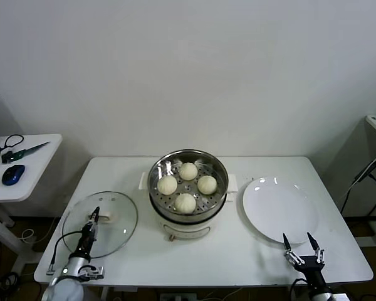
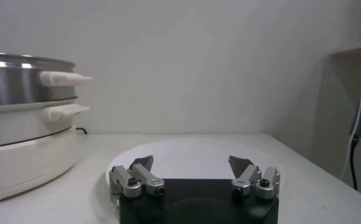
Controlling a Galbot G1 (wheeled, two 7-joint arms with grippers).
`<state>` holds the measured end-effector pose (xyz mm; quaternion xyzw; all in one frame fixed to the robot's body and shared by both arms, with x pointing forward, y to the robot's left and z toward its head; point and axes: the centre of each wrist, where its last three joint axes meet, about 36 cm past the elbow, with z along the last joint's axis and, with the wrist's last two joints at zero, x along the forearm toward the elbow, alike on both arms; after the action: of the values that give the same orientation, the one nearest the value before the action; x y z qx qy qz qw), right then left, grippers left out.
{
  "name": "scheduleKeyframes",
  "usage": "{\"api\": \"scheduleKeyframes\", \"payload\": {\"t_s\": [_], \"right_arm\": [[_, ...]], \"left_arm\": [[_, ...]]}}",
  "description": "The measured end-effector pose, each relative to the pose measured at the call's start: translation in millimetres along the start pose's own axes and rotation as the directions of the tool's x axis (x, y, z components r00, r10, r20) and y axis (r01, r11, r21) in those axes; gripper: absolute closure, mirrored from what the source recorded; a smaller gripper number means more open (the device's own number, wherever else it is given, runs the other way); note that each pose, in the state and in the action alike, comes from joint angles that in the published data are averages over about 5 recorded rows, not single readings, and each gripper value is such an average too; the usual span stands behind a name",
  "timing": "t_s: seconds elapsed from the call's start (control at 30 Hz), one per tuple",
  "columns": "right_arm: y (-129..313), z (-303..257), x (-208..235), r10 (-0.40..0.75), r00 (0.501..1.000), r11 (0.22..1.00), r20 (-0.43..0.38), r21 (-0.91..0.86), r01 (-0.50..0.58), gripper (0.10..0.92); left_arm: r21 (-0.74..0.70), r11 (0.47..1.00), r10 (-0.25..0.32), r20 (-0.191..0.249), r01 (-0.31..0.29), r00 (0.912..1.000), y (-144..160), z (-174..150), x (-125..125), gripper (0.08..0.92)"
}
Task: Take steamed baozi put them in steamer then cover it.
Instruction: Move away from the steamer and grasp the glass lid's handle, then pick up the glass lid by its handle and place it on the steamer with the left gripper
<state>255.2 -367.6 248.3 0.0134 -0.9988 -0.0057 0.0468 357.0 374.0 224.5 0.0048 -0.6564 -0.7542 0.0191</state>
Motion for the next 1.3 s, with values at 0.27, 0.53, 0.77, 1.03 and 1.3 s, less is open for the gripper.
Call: {"api": "scheduleKeyframes", "payload": {"t_s": [0.27, 0.53, 0.77, 1.03, 1.3], "right_arm": [[2.0, -2.8, 1.6, -0.001, 1.000, 1.000, -0.014, 0.018, 0.002, 0.200], [7.4, -5.0, 1.0, 0.009, 1.000, 0.999, -0.025, 0.037, -0.008, 0.200], [13.0, -2.3, -0.3, 0.007, 1.000, 0.999, -0.028, 0.045, -0.006, 0.200], [16.4, -1.5, -6.7, -0.001, 1.000, 0.998, -0.020, 0.061, 0.002, 0.200], [21.4, -1.0, -14.5, 0.000, 1.000, 0.998, -0.027, 0.068, 0.002, 0.200]], "left_arm": [[0.073, 0.997, -0.016, -0.067, 0.021, 0.9976, 49.6, 3.7, -10.2, 0.862], [0.131, 0.990, -0.031, -0.165, 0.053, 0.9857, 132.9, 11.5, -29.9, 0.862], [0.176, 0.981, -0.053, -0.186, 0.087, 0.9811, 196.9, -16.7, -40.1, 0.862], [0.228, 0.969, -0.061, -0.151, 0.094, 0.9866, 244.7, -84.7, -46.3, 0.862], [0.264, 0.961, -0.055, -0.093, 0.078, 0.9942, 269.0, -161.1, -46.2, 0.862]]}}
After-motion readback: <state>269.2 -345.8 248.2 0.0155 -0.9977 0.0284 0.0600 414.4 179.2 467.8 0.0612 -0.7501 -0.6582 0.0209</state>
